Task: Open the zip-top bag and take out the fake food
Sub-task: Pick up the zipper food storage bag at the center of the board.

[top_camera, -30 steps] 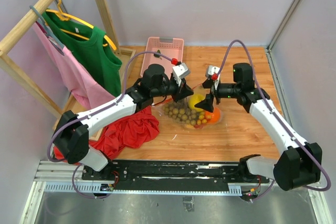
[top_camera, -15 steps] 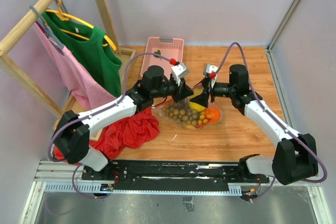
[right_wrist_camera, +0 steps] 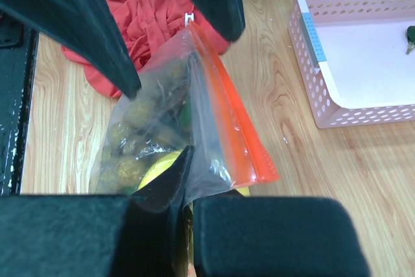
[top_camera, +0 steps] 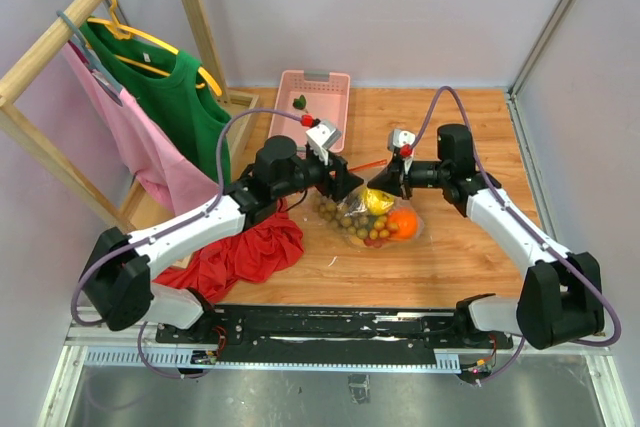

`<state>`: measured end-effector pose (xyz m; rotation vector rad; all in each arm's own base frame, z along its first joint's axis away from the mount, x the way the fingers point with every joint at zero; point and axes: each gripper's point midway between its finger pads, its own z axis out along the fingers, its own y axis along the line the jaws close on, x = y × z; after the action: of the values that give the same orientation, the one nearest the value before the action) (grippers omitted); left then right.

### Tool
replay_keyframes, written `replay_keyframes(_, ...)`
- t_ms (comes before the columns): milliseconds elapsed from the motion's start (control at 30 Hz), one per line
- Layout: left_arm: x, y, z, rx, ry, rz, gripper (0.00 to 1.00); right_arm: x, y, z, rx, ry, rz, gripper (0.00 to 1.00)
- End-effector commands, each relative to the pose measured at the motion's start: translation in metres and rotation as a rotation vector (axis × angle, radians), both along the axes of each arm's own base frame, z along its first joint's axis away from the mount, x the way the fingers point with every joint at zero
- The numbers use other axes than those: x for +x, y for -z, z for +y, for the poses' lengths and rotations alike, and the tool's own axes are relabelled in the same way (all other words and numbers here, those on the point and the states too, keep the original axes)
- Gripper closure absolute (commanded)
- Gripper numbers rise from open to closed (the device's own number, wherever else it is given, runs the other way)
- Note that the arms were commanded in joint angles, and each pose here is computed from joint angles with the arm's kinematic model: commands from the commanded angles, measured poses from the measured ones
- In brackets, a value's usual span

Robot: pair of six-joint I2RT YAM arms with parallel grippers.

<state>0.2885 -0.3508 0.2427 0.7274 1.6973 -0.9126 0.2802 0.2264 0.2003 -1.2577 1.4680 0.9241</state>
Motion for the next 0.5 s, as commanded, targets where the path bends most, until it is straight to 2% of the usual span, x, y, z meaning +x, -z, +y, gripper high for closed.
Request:
replay_keyframes(0,-0.004,-0.024,0.018,-0.042,-0.058,-0.096,0.3,-0.009,-0.013,-0.007,-0.002,-0.078,-0.045,0.99)
replay_keyframes(67,-0.008,-0.023,0.028,-0.032,-0.077,-0.119,0.28,-0.011,-0.012,-0.008,0.0,-0.111,-0.039,0.99)
replay_keyframes(333,-0.031,-0.019,0.072,-0.057,-0.147,-0.205,0.08,-0.013,-0.014,-0.007,-0.012,-0.197,-0.033,0.99)
replay_keyframes(467,-0.038,0.004,0.081,-0.036,-0.135,-0.193,0.06,-0.014,-0.016,-0.008,-0.017,-0.211,-0.046,0.99)
